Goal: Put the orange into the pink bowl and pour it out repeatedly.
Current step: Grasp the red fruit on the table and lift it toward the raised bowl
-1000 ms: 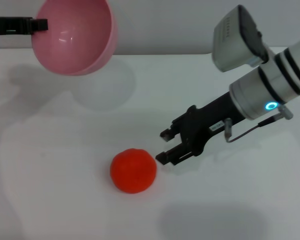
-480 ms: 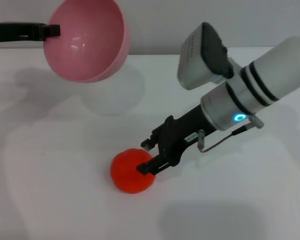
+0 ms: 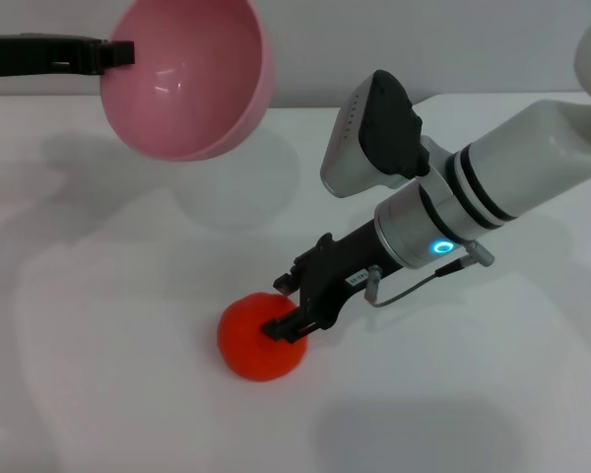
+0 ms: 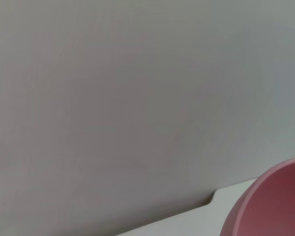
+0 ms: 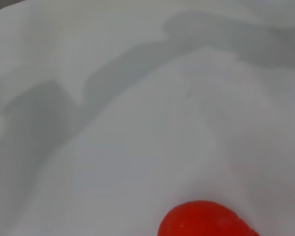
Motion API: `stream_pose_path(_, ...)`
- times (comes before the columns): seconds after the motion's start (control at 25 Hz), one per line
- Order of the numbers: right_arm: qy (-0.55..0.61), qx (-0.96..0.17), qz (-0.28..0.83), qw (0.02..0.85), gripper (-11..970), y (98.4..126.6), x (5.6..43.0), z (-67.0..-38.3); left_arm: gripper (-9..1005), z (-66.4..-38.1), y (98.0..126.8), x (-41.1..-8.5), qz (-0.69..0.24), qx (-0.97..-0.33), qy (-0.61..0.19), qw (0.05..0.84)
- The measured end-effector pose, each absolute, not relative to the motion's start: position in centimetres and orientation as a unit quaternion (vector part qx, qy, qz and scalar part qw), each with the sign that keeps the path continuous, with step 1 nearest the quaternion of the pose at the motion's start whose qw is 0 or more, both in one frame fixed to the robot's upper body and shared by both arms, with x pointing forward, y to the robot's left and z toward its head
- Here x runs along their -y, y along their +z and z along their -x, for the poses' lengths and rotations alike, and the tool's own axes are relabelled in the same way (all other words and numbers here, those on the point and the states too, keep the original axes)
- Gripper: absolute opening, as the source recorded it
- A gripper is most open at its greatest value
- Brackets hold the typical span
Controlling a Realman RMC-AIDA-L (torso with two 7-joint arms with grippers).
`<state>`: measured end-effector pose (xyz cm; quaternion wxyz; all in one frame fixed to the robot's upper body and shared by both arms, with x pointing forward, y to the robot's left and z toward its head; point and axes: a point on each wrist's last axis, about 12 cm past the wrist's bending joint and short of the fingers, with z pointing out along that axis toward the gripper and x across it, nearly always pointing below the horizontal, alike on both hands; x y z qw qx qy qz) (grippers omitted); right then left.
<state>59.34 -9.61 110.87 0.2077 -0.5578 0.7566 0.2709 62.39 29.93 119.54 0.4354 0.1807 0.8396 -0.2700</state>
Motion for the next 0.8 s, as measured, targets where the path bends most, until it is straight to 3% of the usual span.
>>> stream_pose_path(0.44,0.281,-0.775,0.532,0.192,631,109.2,10.1,-58.9,45,-62.0,120.0,-29.6,-0.191,-0.836,-0.273,0.436)
stream_pose_path(0.8,0.280,-0.782,0.524,0.191,293,108.6,10.7,-58.6,45,-61.9,120.0,-29.5,-0.195,-0.835,-0.274,0.435)
